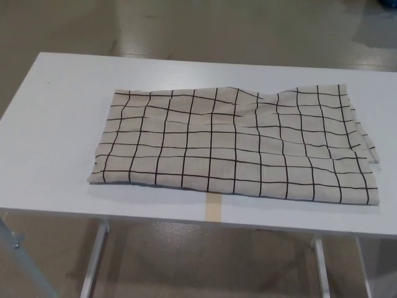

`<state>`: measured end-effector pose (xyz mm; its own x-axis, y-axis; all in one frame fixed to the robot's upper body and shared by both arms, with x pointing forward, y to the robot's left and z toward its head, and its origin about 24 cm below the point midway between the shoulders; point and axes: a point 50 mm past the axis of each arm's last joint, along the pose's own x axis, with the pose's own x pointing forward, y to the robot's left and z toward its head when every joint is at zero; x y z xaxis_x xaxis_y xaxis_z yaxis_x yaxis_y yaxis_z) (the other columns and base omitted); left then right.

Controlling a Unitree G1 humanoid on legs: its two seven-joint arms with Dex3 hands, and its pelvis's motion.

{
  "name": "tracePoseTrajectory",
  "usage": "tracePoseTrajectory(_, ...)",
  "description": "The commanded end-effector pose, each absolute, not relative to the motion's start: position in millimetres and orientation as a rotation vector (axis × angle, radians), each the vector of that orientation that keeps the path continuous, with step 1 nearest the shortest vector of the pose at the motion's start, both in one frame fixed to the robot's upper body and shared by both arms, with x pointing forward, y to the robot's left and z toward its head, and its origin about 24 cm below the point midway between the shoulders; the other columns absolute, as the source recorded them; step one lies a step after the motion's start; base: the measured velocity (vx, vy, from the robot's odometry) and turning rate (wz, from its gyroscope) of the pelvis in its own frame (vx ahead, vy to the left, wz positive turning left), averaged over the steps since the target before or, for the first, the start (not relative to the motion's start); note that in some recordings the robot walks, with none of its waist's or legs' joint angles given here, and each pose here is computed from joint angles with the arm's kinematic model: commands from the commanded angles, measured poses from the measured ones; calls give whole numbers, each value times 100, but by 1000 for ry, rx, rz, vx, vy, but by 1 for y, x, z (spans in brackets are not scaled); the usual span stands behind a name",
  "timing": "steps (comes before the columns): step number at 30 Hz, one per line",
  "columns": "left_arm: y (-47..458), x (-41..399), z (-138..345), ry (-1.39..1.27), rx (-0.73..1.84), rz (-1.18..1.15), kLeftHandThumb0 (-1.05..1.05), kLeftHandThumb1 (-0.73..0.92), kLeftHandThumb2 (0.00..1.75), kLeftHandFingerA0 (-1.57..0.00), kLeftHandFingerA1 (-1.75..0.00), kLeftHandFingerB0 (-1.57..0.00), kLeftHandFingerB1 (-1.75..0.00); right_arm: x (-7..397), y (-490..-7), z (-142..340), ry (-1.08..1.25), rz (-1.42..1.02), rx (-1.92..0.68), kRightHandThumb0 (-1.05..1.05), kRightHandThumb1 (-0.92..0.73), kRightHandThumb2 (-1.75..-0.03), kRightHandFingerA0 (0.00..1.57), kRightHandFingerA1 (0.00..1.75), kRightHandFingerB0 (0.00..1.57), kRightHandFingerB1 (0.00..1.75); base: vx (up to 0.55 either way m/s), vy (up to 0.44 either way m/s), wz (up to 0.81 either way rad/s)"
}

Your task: Use the left hand to fold a white towel with checkered patterns in half.

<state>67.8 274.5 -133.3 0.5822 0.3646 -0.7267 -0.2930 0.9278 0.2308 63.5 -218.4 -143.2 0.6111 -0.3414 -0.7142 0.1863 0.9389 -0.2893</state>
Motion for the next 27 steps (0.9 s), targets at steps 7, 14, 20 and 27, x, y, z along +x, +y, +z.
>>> tracePoseTrajectory(7,297,91,-98,474,106,452,-61,41,54,-6,-31,-14,-29,74,-230,-109,423,-621,-215,-38,-52,-71,45,48,37,45,0,0,0)
tracePoseTrajectory(14,325,109,-85,428,28,513,-53,31,77,-1,-25,-3,-30,89,-257,-95,312,-716,-126,-30,-61,-58,45,40,40,37,0,0,0)
tracePoseTrajectory(20,323,110,-74,349,89,461,-53,31,77,-1,-24,-3,-32,97,-256,-87,241,-696,-126,-31,-61,-58,44,40,40,37,0,0,0)
tracePoseTrajectory(27,307,127,-28,104,274,283,-57,33,76,0,-16,0,-19,95,-236,-84,209,-616,-164,-32,-62,-58,44,40,38,36,0,0,0)
